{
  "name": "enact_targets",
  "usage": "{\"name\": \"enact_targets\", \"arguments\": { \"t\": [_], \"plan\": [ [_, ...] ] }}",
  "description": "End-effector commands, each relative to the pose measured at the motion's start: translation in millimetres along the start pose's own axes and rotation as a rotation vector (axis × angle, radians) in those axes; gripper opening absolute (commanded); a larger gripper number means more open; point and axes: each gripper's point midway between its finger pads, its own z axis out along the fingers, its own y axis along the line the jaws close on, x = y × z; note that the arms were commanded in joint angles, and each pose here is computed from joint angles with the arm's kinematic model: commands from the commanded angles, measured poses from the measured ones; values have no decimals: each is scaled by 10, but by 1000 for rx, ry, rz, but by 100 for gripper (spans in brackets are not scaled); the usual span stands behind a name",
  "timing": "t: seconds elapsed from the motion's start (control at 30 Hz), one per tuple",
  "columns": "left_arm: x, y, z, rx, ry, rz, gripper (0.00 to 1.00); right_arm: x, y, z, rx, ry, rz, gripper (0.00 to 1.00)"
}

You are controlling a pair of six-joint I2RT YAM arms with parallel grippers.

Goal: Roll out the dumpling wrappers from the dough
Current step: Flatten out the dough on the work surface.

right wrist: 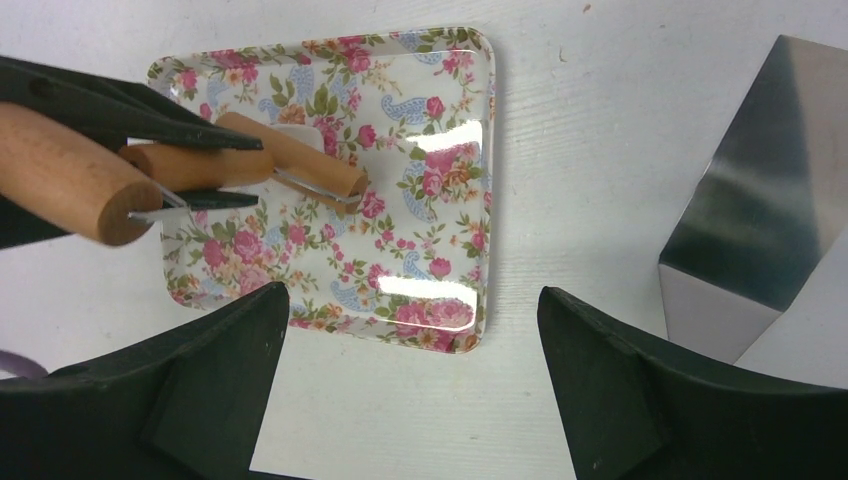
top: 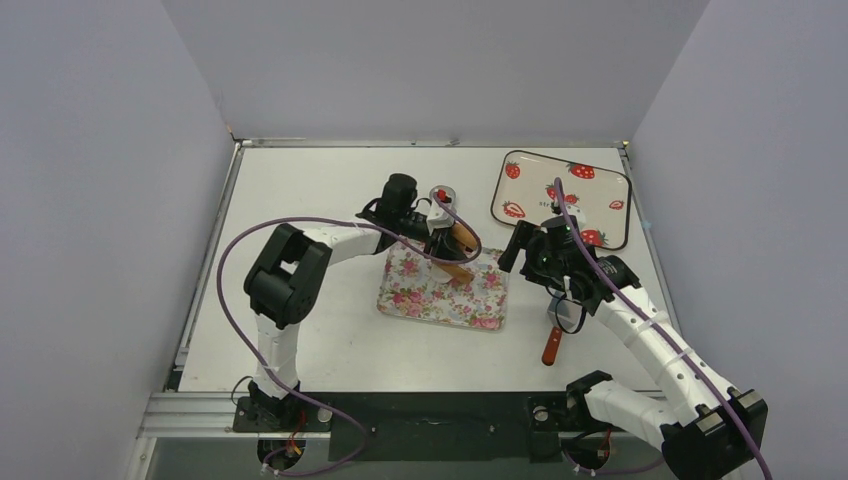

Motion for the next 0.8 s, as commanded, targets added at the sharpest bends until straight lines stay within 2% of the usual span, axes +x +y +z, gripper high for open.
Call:
{"name": "enact_targets", "arguments": {
  "t": [0.0, 0.17, 0.2, 0.23, 0.27, 0.3, 0.33, 0.37, 0.4, 0.43, 0.63, 0.67, 0.7, 0.73, 0.77],
  "plan": [
    [-143, 227, -70, 22, -16, 98, 0, -61, 16, -60, -8, -33, -6, 90],
    [150, 31, -60, 72, 29, 46, 0, -111, -22, -84, 13, -52, 0, 90],
    [211, 10, -67, 78, 41, 76, 0, -112, -32, -79, 18, -53, -2, 90],
    [300, -76, -94, 93, 61, 35, 0, -115, -32, -77, 20, -52, -4, 90],
    [301, -86, -107, 104, 65, 71, 0, -103, -40, -63, 25, -45, -10, 90],
    [344, -172, -132, 121, 79, 28, 0, -109, -38, -60, 25, -43, -11, 90],
    [314, -168, -138, 130, 79, 71, 0, -97, -38, -40, 28, -34, -18, 90],
    [349, -264, -151, 149, 97, 31, 0, -93, -31, -33, 26, -28, -25, 90],
    [330, -248, -142, 151, 111, 75, 0, -90, -30, -12, 30, -21, -29, 90],
    [344, -283, -148, 157, 127, 61, 0, -100, -20, -11, 28, -20, -36, 90],
    [87, -99, -145, 95, 150, 41, 0, -147, 4, -3, 28, -18, -65, 90],
    [-25, 50, -128, 50, 159, 80, 0, -150, 2, -5, 29, -19, -68, 90],
    [-93, 140, -141, -9, 173, 14, 0, -157, 3, -9, 28, -21, -72, 90],
    [-260, 321, -134, -65, 144, 66, 0, -174, -1, -12, 31, -29, -73, 90],
    [-344, 397, -162, -125, 137, -4, 0, -180, -2, -17, 31, -32, -77, 90]
  ]
}}
